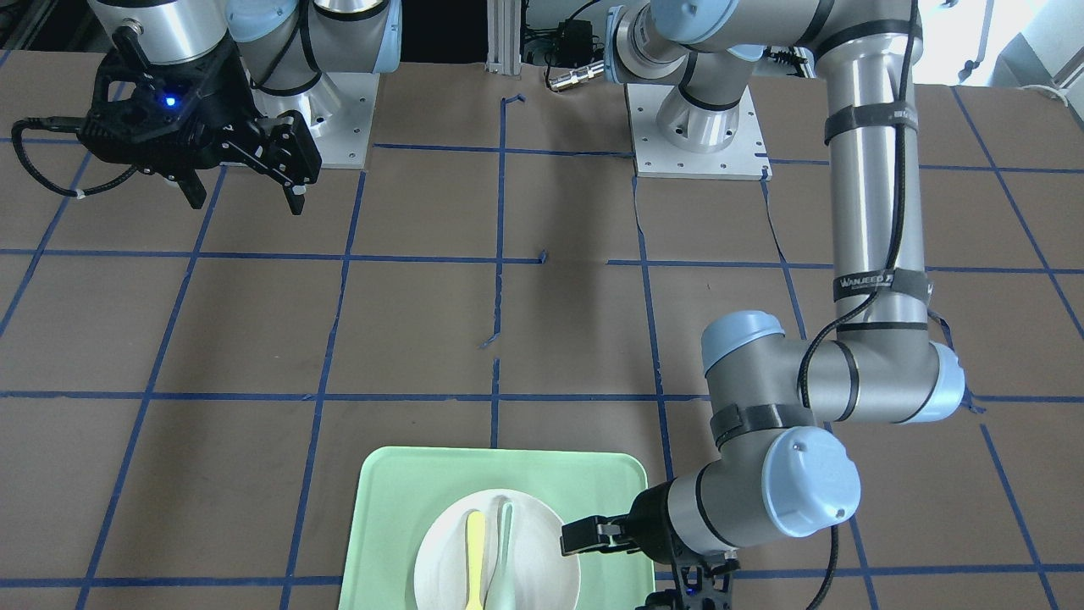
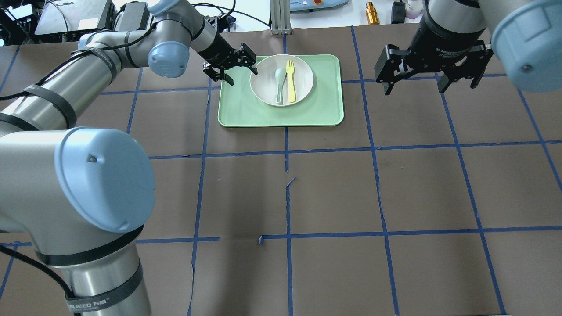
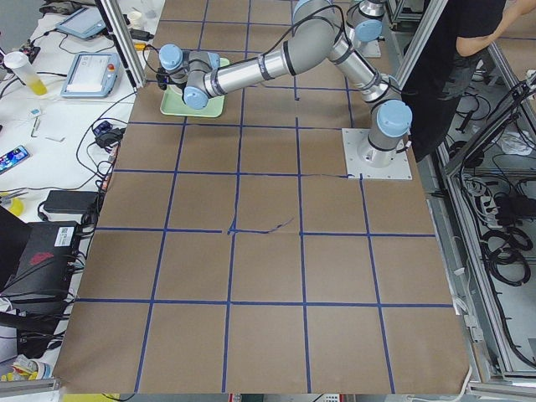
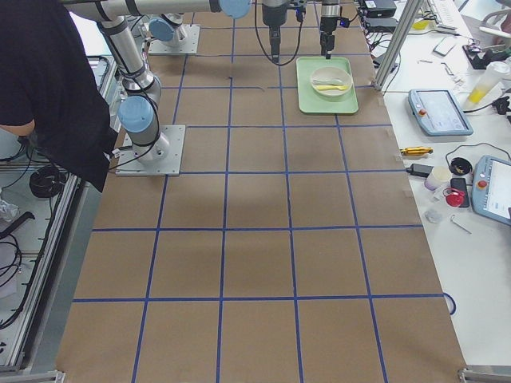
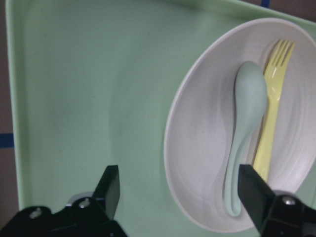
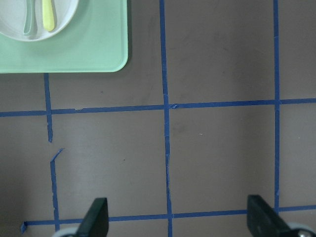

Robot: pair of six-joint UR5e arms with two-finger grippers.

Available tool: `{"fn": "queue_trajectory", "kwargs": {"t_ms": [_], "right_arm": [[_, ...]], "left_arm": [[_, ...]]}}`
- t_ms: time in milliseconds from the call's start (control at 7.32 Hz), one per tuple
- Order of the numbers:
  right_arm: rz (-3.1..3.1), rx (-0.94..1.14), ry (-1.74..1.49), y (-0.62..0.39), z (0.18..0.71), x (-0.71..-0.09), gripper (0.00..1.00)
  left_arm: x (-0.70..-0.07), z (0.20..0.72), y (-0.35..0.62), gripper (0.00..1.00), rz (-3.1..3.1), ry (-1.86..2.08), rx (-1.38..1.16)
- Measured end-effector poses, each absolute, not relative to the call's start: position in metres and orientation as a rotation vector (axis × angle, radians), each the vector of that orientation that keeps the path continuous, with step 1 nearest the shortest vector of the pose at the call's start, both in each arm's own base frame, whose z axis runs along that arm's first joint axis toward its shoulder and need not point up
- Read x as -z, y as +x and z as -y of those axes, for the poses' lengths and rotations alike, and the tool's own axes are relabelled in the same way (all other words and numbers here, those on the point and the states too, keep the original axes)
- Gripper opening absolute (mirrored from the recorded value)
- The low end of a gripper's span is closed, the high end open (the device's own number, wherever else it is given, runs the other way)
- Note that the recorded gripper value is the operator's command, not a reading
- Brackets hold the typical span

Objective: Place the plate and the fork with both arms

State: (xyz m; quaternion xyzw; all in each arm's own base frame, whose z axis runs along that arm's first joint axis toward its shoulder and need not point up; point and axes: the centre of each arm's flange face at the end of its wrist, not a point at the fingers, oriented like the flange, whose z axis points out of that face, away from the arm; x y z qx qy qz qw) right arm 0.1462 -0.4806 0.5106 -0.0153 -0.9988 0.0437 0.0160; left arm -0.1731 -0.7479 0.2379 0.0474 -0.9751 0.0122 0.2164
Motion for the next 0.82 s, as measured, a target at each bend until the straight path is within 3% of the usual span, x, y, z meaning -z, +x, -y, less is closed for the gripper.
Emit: {"fn": "queue_trajectory", "kwargs": {"t_ms": [820], "right_arm": [[3.108, -0.140, -0.048, 0.146, 0.481, -0.512, 1.00]], "left_arm": [[-0.384, 0.606, -0.097, 1.00, 3.035, 0.135, -0.055]]}}
